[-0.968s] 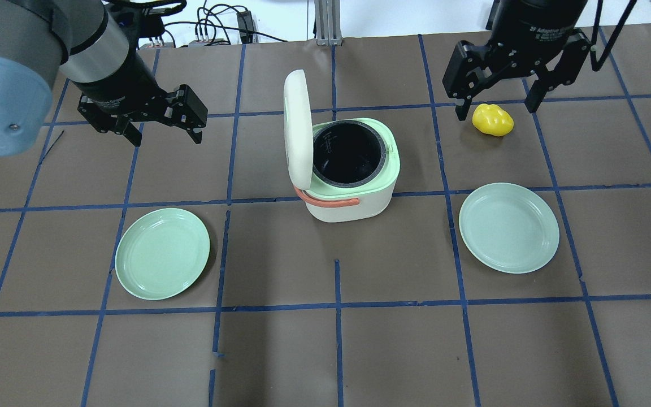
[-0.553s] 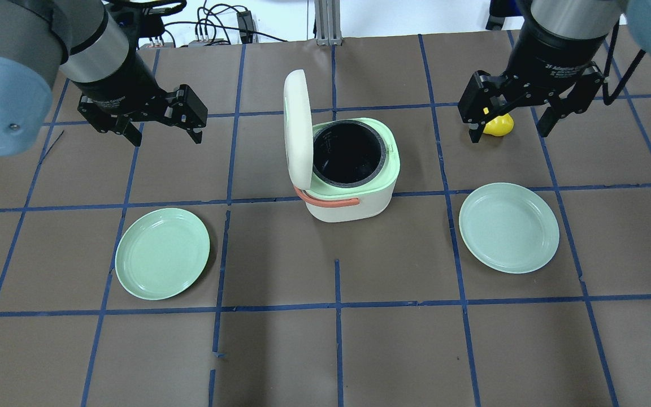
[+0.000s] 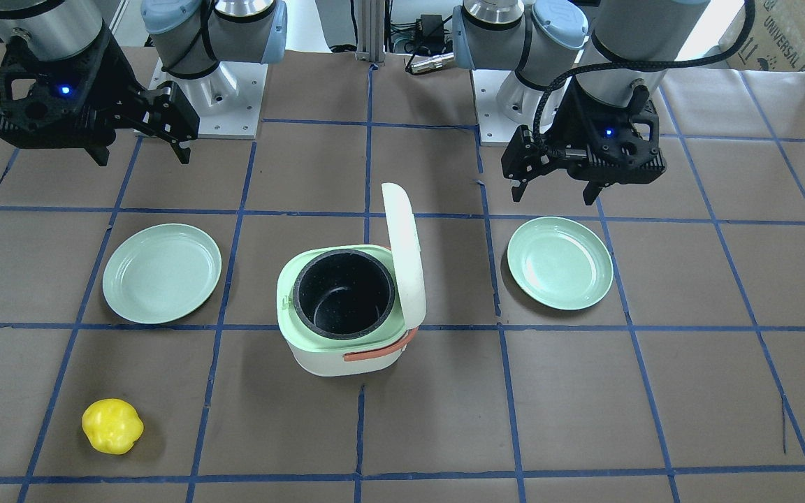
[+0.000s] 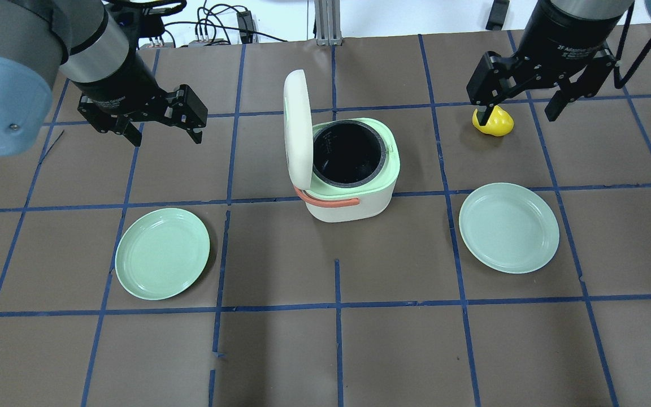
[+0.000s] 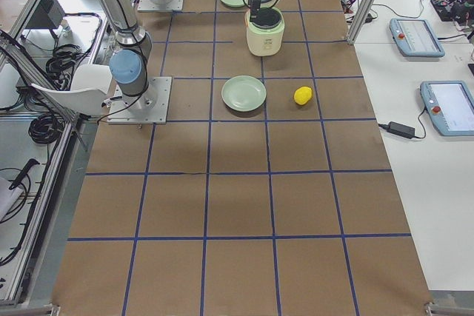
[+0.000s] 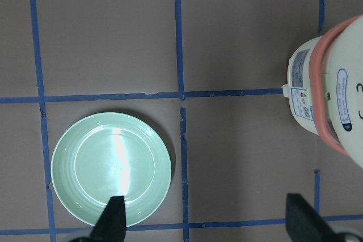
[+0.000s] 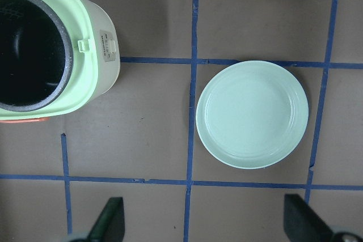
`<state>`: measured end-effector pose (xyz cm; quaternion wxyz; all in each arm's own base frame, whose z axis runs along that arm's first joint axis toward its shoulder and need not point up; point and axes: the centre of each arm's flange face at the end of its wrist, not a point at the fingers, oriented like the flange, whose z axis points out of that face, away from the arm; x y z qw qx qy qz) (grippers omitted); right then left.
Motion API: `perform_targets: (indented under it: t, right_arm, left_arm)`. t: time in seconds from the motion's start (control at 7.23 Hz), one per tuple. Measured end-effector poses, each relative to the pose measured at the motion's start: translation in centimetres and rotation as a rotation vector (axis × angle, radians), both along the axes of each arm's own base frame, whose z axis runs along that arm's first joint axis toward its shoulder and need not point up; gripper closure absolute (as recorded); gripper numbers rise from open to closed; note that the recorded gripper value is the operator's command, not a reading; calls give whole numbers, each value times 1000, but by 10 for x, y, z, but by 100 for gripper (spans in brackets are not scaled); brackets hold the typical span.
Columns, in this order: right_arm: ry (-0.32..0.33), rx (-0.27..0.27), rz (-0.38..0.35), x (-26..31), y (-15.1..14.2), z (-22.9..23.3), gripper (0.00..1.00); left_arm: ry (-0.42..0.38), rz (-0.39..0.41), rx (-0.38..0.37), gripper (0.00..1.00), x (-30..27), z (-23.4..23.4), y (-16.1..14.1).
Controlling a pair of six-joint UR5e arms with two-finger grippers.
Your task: Press rice cooker button
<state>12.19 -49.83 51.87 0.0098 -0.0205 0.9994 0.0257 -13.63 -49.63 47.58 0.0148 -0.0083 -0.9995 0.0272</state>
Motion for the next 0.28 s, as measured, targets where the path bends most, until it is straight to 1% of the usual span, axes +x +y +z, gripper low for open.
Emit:
perform_targets:
  t: [0.28]
  right_arm:
    - [-5, -1, 3, 2, -2, 0, 0]
  left_arm:
    - [0, 0, 0, 0, 0, 0, 0]
